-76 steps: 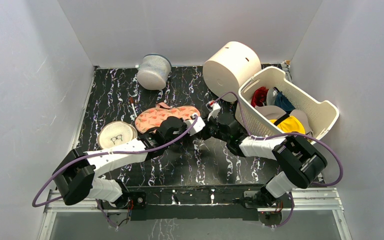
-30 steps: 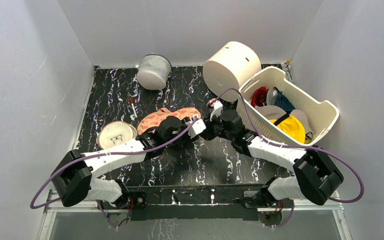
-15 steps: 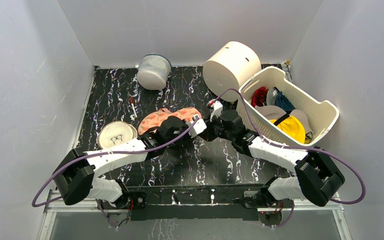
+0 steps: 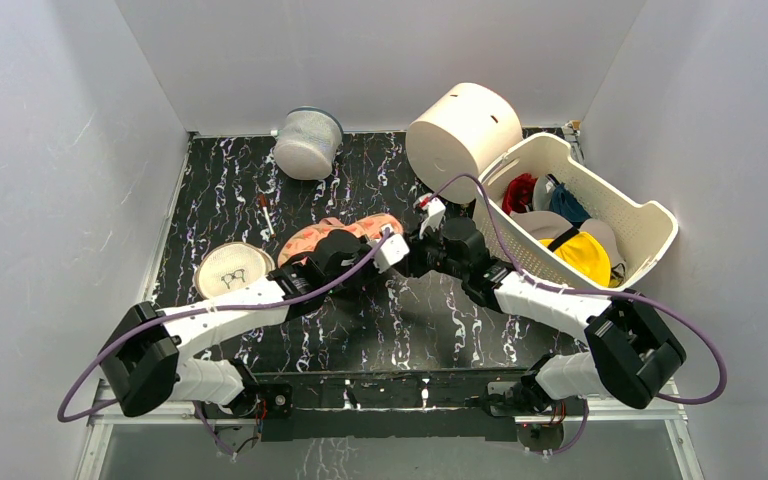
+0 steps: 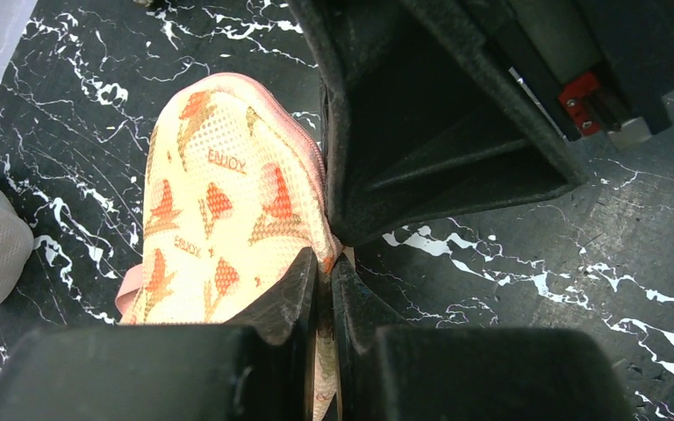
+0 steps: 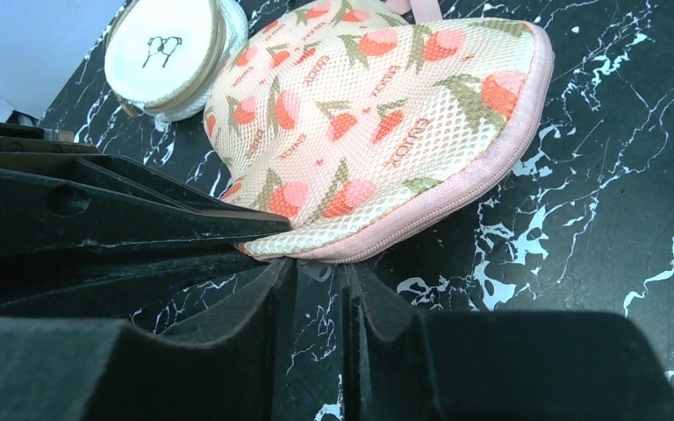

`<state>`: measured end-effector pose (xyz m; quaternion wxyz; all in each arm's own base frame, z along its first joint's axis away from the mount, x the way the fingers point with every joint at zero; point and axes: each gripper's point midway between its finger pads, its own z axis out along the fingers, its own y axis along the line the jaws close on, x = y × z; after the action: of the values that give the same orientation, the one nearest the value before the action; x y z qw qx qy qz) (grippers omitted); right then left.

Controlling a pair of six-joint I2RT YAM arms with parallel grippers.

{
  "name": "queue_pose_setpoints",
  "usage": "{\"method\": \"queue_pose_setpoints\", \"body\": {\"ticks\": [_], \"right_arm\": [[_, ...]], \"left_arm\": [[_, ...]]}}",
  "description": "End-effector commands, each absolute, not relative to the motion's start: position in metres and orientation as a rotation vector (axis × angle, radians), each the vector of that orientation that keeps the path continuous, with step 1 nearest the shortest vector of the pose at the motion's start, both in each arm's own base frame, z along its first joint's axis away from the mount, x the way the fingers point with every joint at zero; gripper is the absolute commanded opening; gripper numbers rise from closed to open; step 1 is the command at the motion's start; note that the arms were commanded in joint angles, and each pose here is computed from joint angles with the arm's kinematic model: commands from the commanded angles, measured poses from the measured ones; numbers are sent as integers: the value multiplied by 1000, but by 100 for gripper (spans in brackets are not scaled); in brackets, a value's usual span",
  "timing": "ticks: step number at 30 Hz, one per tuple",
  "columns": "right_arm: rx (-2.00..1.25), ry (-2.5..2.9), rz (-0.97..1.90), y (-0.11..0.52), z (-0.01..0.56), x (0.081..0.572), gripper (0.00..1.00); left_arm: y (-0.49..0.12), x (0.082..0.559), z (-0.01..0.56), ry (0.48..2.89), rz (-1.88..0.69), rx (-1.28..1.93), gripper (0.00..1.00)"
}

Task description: Unzip the laundry bag and remove the bra

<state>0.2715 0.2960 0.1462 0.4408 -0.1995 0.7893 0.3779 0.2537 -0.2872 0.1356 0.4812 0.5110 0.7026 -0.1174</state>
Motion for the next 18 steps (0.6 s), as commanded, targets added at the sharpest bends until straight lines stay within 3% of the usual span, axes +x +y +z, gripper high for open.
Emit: {"method": "queue_pose_setpoints", "body": {"ticks": [1,9,18], "right_arm": [[-460,1797,954,302,185,287,26],[-474,1783,954,302,182,287,24],[-489,1784,895,297,183,291,4]], "left_arm": [[-301,246,171,1614,-383,1210,0],[-300,244,176,1598,-390,1207,0],[-297,243,178,1593,-381,1206,0]]}}
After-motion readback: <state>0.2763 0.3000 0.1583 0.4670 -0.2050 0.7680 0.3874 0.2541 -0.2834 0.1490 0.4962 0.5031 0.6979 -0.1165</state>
